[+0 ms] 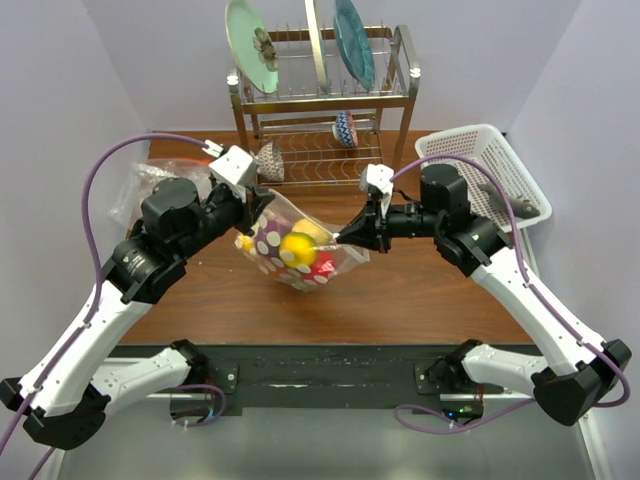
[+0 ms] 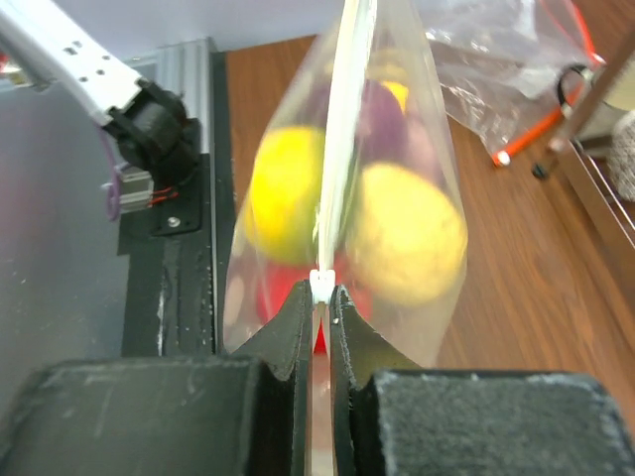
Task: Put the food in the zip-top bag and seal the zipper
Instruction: Zip the zipper food storage bag at the center of the board, then place the zipper food storage bag at the center of the board.
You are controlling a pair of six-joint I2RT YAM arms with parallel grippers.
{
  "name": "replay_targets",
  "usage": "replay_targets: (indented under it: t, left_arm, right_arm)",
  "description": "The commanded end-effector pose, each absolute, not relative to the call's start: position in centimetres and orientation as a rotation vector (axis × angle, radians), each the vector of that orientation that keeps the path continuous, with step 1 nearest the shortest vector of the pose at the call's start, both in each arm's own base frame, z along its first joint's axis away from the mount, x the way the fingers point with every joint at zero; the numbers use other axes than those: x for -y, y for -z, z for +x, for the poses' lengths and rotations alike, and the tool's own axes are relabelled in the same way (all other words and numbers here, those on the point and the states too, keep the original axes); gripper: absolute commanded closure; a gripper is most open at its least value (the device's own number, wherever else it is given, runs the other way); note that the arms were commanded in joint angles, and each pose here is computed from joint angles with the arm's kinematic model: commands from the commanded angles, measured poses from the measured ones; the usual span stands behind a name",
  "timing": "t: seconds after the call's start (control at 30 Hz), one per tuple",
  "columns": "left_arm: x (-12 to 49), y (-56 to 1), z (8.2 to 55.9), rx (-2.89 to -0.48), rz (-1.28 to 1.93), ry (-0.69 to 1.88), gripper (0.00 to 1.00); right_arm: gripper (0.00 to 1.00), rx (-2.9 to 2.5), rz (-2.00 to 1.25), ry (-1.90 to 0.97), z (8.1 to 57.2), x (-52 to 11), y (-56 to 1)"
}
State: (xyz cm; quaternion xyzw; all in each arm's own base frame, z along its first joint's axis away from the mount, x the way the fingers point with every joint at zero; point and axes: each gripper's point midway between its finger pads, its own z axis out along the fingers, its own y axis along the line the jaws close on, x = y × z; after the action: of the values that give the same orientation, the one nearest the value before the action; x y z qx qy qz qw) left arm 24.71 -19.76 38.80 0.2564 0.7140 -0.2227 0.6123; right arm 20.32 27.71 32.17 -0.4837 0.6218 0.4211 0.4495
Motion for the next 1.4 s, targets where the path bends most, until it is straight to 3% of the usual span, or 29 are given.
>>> replay_targets:
  t: [0.0,0.87,1.07,1.37]
  left_arm:
    - [14.3,-43.0,28.0,-1.585,0.287,0.293,1.00]
    - [11.6,-37.6,31.7,-1.711,0.194,0.156,1.00]
    - [12.8,-35.6,32.6,-1.747,0.219,0.207,1.00]
    - [14.0,-31.9,37.1,-1.828,0.152,0.291,1.00]
  right_arm:
    - [1.00,-1.726,-1.105,-0.997,19.8,-25.8,-30.1]
    - [1.00,-2.085,-0.914,-0.736,20.2,-21.1,-26.2]
    - [1.00,-2.098,-0.829,-0.676,22.7,-21.4,-27.0]
    - [1.00,-2.098,-0.549,-0.436,31.4,-21.7,-26.5]
